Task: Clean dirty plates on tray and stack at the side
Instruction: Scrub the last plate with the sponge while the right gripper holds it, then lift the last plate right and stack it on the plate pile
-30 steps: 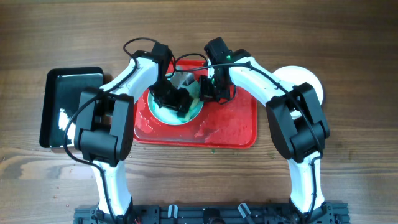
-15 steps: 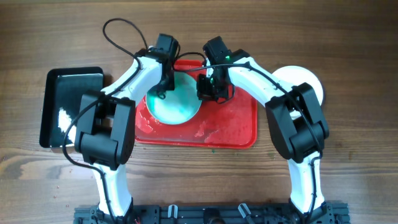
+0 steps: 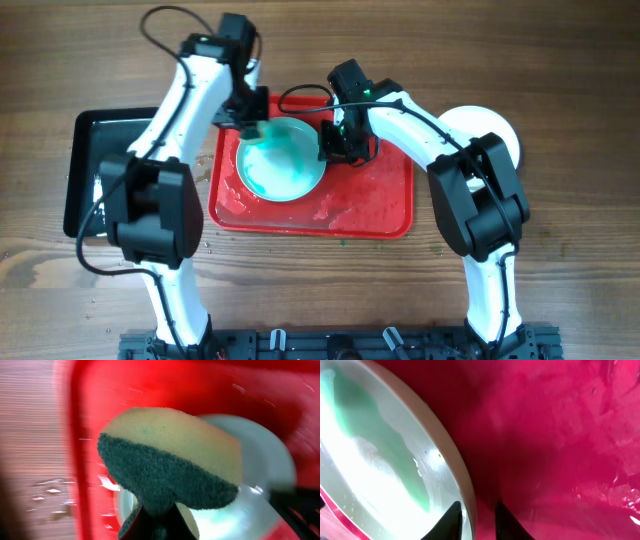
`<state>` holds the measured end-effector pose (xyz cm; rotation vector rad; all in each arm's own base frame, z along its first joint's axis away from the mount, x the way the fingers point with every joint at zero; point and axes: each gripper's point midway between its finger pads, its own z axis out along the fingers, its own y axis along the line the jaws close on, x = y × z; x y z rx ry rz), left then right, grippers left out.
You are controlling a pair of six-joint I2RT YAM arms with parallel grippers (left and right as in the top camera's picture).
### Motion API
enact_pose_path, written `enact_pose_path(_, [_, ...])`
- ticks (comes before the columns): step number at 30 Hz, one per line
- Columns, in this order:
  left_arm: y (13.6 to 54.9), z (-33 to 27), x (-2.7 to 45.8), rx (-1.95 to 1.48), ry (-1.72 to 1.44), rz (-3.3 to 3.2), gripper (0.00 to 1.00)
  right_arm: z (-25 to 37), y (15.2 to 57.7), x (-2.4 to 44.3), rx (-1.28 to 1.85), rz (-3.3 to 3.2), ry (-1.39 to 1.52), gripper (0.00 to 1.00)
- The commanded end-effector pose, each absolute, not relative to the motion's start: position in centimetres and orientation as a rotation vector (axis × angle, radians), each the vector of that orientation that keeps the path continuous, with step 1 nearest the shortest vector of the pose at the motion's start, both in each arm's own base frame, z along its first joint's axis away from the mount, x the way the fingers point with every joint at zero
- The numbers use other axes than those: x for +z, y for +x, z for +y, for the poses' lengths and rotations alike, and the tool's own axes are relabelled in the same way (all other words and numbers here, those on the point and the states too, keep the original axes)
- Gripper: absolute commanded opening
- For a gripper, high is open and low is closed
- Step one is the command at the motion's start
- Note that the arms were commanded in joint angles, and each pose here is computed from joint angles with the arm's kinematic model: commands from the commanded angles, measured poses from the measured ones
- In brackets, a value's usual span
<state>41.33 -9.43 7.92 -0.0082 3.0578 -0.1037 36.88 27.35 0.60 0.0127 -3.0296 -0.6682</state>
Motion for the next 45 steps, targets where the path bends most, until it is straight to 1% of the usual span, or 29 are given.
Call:
enact_pose_path(1, [43.3, -4.7, 8.6, 0.039, -0.242, 2.978, 0.04, 27.0, 36.7, -0.9, -0.623, -3.028, -0.014, 0.25])
enact_pose_path(3, [43.8, -3.9, 8.7, 0.037, -0.272, 2.960, 0.04, 27.5, 35.9, -1.4, -0.588, -3.025, -0.048, 0.24])
enact_pose_path(5, [43.9, -3.6, 8.7, 0.036, -0.281, 2.956, 0.04, 28.4, 35.3, -1.6, -0.568, -3.039, -0.022, 0.23])
enact_pose_path(6, [43.8, -3.8, 8.7, 0.030, -0.278, 2.958, 0.04, 28.5, 35.1, -1.7, -0.549, -3.040, -0.029, 0.04])
enact_pose_path(9, [43.7, -4.1, 8.6, 0.006, -0.275, 2.966, 0.04, 27.9, 35.2, -0.6, -0.541, -3.038, -0.046, 0.04])
enact_pose_path(12, [43.5, -5.0, 8.5, -0.071, -0.270, 2.980, 0.04, 24.4, 36.3, 3.0, -0.344, -3.187, -0.046, 0.04])
enact_pose_path(14, [43.4, -6.5, 8.6, -0.202, -0.261, 2.991, 0.04, 21.3, 37.1, 6.9, -0.103, -3.343, -0.021, 0.05])
enact_pose_path(16, [43.4, -7.2, 8.7, -0.264, -0.255, 2.992, 0.04, 18.4, 38.0, 11.1, 0.171, -3.504, -0.042, 0.04])
enact_pose_path(17, [43.4, -7.5, 8.8, -0.287, -0.253, 2.989, 0.04, 17.6, 38.3, 12.3, 0.257, -3.548, -0.051, 0.04])
enact_pose_path(19, [43.5, -7.8, 8.8, -0.313, -0.250, 2.986, 0.04, 15.2, 38.6, 16.5, 0.589, -3.668, -0.077, 0.04])
enact_pose_path(23, [43.5, -7.8, 8.8, -0.313, -0.250, 2.986, 0.04, 14.2, 37.6, 19.1, 0.997, -3.670, 0.015, 0.04])
enact_pose_path(26, [43.5, -7.8, 8.8, -0.313, -0.250, 2.987, 0.04, 14.6, 36.9, 21.0, 1.276, -3.661, 0.128, 0.04])
enact_pose_path(28, [43.4, -7.8, 8.8, -0.313, -0.250, 2.988, 0.04, 15.0, 36.4, 23.1, 1.538, -3.641, 0.210, 0.04])
enact_pose_path(33, [43.4, -7.8, 8.8, -0.313, -0.250, 2.987, 0.04, 16.8, 35.3, 27.0, 1.982, -3.581, 0.369, 0.04])
enact_pose_path(37, [43.4, -7.8, 8.8, -0.313, -0.250, 2.988, 0.04, 17.0, 35.1, 27.9, 2.082, -3.561, 0.373, 0.04])
enact_pose_path(41, [43.4, -7.8, 8.8, -0.313, -0.250, 2.987, 0.04, 17.0, 35.2, 27.8, 2.073, -3.574, 0.356, 0.04])
enact_pose_path(43, [43.4, -7.8, 8.8, -0.313, -0.250, 2.987, 0.04, 17.4, 35.3, 26.8, 1.930, -3.626, 0.350, 0.04])
enact_pose_path(44, [43.4, -7.8, 8.8, -0.313, -0.250, 2.988, 0.04, 17.6, 35.4, 25.6, 1.786, -3.658, 0.355, 0.04])
enact_pose_path(45, [43.4, -7.8, 8.8, -0.312, -0.250, 2.988, 0.04, 18.0, 35.4, 23.2, 1.500, -3.693, 0.360, 0.04])
